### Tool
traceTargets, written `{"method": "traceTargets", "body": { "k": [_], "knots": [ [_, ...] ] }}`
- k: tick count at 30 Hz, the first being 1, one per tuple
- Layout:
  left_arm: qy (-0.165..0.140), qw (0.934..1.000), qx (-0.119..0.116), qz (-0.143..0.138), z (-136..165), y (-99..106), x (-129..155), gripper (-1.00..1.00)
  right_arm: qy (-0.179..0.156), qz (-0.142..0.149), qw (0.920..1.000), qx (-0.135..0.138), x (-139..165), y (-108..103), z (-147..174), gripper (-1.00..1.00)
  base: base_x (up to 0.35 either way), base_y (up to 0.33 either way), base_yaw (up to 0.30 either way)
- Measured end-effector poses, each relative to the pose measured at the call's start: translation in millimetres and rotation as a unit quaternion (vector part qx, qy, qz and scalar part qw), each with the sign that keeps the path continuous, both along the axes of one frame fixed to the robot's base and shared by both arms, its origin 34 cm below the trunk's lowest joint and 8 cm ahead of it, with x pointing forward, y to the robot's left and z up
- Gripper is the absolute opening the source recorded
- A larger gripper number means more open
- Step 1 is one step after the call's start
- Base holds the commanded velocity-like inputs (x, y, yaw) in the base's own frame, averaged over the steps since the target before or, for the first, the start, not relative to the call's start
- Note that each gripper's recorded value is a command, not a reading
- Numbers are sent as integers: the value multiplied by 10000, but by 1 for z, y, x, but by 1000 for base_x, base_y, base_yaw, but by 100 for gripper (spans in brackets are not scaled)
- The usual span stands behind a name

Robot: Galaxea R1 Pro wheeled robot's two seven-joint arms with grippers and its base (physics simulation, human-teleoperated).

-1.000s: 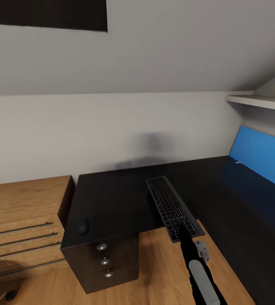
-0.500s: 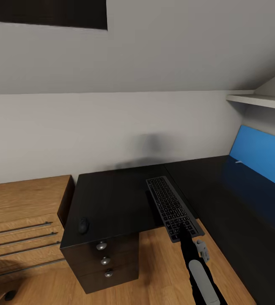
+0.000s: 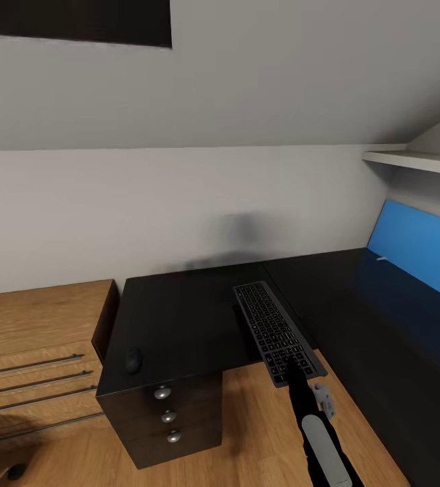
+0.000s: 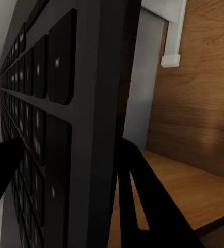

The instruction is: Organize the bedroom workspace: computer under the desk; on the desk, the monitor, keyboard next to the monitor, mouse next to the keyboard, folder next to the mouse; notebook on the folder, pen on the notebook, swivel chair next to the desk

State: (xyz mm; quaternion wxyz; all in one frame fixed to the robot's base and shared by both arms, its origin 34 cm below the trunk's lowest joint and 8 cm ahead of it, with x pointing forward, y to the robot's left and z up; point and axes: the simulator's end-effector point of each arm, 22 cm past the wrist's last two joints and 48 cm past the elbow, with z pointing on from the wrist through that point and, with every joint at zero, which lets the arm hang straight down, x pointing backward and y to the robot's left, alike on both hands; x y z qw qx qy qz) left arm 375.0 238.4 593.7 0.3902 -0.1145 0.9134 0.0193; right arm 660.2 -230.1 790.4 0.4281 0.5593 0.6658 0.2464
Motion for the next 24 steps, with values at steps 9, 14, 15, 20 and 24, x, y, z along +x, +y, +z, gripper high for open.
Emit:
{"method": "traceTargets", "body": {
  "k": [9, 14, 15, 20, 24],
  "knots": [
    [-15, 10000, 2, -6, 1, 0, 0, 100, -1, 0, 10000, -4, 0, 0, 0, -100, 110, 0, 0],
    [-10, 10000, -3, -19, 0, -1, 0, 100, 2, -1, 10000, -4, 0, 0, 0, -100, 86, 0, 0],
    [-11, 10000, -4, -20, 0, -1, 0, 100, 2, -1, 10000, -4, 0, 0, 0, -100, 29, 0, 0],
    [-11, 10000, -2, -21, 0, -1, 0, 100, 7, -3, 10000, -5, 0, 0, 0, -100, 14, 0, 0],
    [-11, 10000, -4, -23, 0, -1, 0, 100, 7, -3, 10000, -5, 0, 0, 0, -100, 4, 0, 0]
  ]
}}
